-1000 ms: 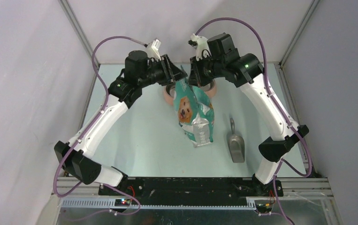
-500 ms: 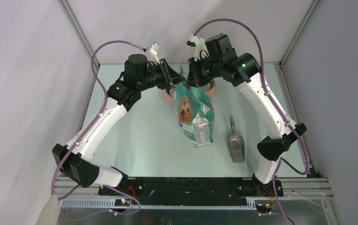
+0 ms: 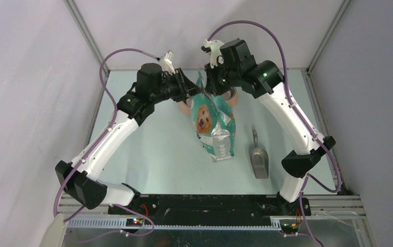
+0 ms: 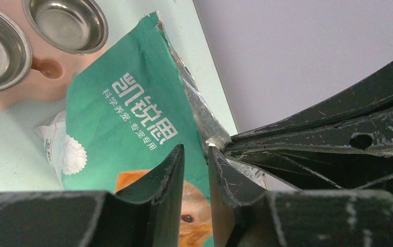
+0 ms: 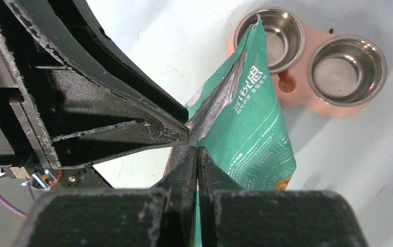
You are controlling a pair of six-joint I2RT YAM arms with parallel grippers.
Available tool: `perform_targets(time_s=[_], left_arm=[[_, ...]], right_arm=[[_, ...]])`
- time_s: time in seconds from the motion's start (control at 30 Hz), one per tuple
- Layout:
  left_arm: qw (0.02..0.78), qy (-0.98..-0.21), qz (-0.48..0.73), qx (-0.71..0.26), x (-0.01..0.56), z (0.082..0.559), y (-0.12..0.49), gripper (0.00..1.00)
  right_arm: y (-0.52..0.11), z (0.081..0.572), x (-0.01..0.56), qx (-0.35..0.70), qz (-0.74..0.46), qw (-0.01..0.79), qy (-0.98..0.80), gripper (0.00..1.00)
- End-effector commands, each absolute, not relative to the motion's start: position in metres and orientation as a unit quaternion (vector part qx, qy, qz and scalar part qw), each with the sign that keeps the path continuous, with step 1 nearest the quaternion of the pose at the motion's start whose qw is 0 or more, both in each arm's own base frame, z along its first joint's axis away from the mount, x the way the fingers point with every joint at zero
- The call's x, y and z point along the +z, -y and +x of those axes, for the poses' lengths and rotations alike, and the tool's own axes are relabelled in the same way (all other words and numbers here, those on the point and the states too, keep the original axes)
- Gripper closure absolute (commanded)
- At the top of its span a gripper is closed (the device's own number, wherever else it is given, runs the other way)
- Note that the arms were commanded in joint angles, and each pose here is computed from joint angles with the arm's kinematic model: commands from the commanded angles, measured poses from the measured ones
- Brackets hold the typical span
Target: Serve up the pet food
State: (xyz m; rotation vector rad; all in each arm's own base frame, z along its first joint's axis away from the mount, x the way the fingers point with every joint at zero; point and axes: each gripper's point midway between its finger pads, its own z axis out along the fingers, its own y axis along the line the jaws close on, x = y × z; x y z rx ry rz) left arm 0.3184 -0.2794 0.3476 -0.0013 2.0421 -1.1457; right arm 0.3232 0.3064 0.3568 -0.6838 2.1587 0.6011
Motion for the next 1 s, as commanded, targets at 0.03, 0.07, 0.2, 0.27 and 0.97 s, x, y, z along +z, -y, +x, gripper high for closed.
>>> perform_targets(time_s=[0.03,0.07,0.2,0.27,0.97], left_arm=[[0.38,-0.798,0.007,-0.468,0.355,0.307,0.287,0.7],[0.378,-0.799,0.006,-0.468,0.355,0.307,0.288,0.7],[0.357,-0.813,-0.005,-0.46,0.344,0.313,0.292,0.7],[0.348,-0.824,-0.019,-0.446,0.337,0.317,0.29,0.76],[0.313,-0.852,-0.099,-0.407,0.317,0.312,0.256,1.0]], right_arm=[[-0.301,0.333,0.381,0.188,-0.277,0.451,-0.827,1.0],[-0.3,0.333,0.381,0.18,-0.283,0.456,-0.824,1.0],[-0.3,0.335,0.388,0.132,-0.303,0.485,-0.81,1.0],[-0.297,0.339,0.392,0.109,-0.309,0.5,-0.802,1.0],[-0.3,0.337,0.404,0.149,-0.308,0.503,-0.794,0.78]])
